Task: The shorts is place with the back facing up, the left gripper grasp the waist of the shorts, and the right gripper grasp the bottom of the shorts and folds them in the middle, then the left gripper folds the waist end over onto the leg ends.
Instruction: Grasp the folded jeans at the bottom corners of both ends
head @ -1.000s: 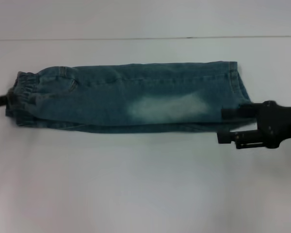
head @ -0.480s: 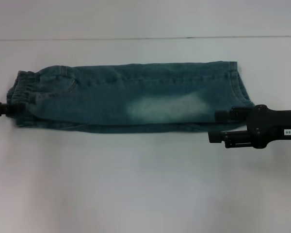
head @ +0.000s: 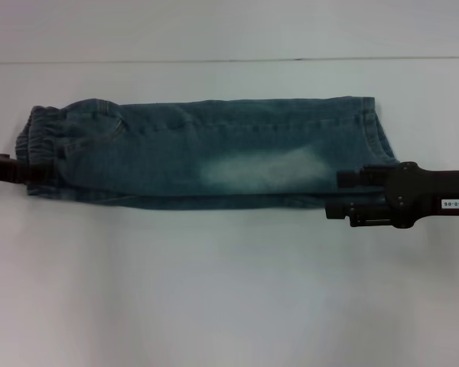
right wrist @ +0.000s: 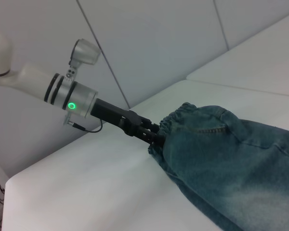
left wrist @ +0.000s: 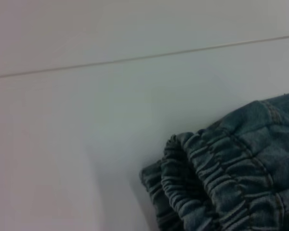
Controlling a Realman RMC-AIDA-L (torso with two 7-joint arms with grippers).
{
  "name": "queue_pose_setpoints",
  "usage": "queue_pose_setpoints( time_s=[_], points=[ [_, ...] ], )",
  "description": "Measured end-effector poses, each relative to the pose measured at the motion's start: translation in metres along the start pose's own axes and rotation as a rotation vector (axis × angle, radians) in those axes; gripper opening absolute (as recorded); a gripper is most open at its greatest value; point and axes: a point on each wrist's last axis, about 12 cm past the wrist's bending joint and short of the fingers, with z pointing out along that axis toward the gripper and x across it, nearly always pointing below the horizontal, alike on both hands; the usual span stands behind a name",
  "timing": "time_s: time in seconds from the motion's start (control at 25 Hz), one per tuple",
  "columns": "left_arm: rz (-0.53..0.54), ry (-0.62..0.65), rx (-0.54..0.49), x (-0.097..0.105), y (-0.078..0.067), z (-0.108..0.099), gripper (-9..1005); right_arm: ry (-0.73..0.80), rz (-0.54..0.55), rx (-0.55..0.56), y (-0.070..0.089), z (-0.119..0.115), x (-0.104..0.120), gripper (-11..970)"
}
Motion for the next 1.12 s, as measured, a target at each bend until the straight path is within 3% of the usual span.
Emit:
queue_pose_setpoints(
  time_s=[0.56, 1.12],
  points=[
    [0.052, 0.01, 0.019, -0.008, -0.009, 0.004, 888, -0.004, -0.013, 0.028, -0.005, 0.008, -0.007, 825],
    [0.091, 0.016, 0.041, -0.01, -0.008, -0.003, 861, -0.001, 0.002, 0.057, -0.009, 0.015, -0.004, 826]
  ],
)
